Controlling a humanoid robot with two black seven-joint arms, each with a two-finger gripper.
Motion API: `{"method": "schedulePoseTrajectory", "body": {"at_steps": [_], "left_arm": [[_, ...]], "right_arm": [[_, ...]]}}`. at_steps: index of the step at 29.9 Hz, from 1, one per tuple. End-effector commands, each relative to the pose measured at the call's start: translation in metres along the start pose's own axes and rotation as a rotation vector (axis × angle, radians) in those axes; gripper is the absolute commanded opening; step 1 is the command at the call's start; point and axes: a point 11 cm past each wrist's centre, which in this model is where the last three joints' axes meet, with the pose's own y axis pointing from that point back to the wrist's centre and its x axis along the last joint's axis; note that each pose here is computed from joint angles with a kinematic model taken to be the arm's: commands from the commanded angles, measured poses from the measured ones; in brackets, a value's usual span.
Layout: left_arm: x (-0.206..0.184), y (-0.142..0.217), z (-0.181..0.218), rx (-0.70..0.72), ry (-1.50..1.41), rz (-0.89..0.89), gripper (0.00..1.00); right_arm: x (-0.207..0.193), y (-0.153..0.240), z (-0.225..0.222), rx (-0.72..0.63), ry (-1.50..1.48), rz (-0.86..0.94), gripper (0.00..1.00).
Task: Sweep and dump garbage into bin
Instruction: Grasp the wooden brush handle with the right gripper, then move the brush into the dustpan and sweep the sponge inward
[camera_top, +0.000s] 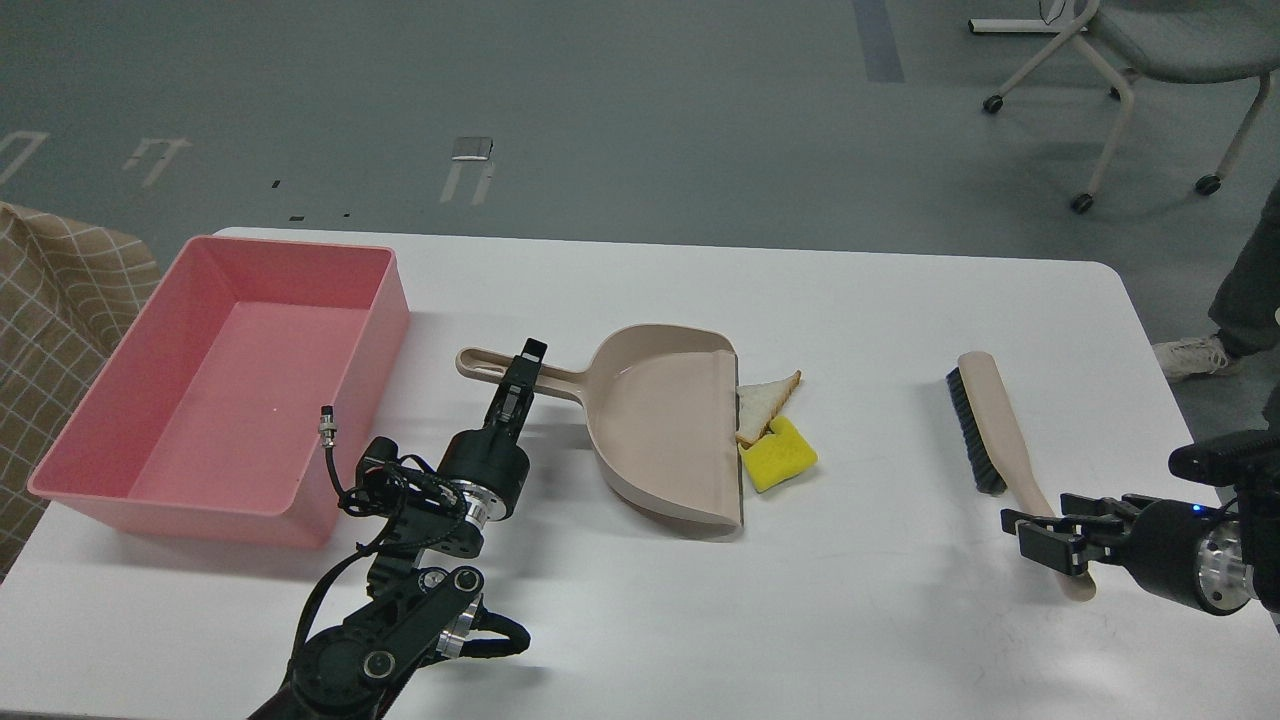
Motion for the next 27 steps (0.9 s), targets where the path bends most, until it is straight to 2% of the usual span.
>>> {"method": "schedulePoseTrajectory", "body": {"at_steps": [1, 3, 9, 15, 21, 27], "left_arm": [[0.0, 0.001, -0.001, 0.003, 0.001, 0.0, 0.21], [0.0, 0.001, -0.001, 0.003, 0.001, 0.001, 0.21], [-0.001, 0.002, -0.001, 0.004, 0.002, 0.0, 0.22], [-0.001, 0.002, -0.001, 0.005, 0.001, 0.0, 0.22], [-0.001, 0.002, -0.001, 0.005, -0.001, 0.001, 0.22], [-0.001, 0.002, -0.001, 0.004, -0.001, -0.001, 0.22]], "right_arm": [[0.0, 0.0, -0.001, 0.0, -0.003, 0.001, 0.56], [0.0, 0.0, -0.001, 0.001, -0.004, 0.002, 0.55], [0.004, 0.0, -0.005, 0.015, 0.002, 0.012, 0.25], [0.005, 0.0, -0.008, 0.024, 0.002, 0.015, 0.24], [0.006, 0.002, -0.015, 0.04, 0.014, 0.02, 0.09], [0.009, 0.002, -0.014, 0.037, 0.007, 0.033, 0.06]]}}
